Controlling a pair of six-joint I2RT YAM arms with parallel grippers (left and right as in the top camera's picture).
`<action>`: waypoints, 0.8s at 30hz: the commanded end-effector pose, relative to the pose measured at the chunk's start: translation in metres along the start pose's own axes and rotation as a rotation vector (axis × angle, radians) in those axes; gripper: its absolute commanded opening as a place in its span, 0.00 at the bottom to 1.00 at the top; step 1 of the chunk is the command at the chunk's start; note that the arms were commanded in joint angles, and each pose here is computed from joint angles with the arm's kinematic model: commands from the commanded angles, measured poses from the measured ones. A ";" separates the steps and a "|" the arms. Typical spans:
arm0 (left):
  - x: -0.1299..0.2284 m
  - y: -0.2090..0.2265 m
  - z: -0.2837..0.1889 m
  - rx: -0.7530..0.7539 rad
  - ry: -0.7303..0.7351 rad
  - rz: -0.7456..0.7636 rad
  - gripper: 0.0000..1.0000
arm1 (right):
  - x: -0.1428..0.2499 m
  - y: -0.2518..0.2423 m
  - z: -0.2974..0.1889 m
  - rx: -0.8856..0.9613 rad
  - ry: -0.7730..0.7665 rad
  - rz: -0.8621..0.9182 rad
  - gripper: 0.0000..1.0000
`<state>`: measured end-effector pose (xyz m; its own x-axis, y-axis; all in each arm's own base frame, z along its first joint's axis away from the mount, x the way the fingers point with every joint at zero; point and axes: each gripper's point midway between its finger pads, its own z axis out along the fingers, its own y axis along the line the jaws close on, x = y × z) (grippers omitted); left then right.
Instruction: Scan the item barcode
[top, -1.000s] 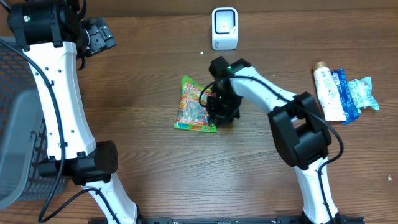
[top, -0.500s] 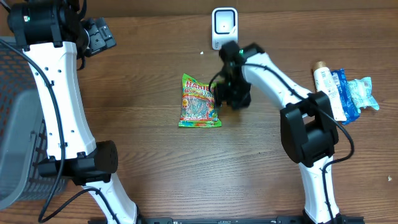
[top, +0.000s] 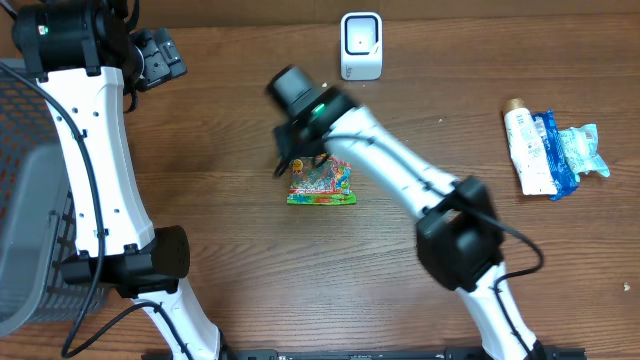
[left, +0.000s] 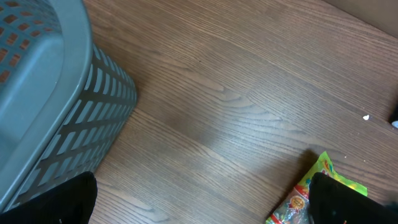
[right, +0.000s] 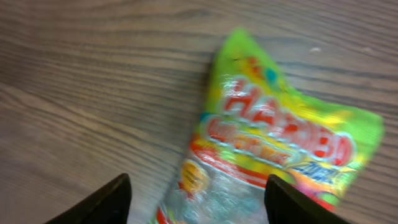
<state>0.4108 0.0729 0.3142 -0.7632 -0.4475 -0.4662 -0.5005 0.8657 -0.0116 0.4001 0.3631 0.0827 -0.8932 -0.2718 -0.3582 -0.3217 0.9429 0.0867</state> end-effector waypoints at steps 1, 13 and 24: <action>-0.001 0.001 -0.007 0.007 -0.016 0.010 1.00 | 0.010 -0.010 0.036 0.213 -0.039 -0.061 0.70; -0.001 0.001 -0.007 0.007 -0.017 0.010 1.00 | 0.045 -0.035 0.082 0.380 0.058 -0.121 0.42; -0.001 0.001 -0.007 0.007 -0.016 0.010 1.00 | 0.068 -0.038 0.071 0.377 0.176 -0.151 0.04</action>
<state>0.4108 0.0729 0.3142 -0.7632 -0.4475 -0.4662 -0.5005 0.8657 -0.0116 0.3881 0.3285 0.0131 -0.8722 -0.4064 -0.2722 -0.3126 0.8911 -0.3288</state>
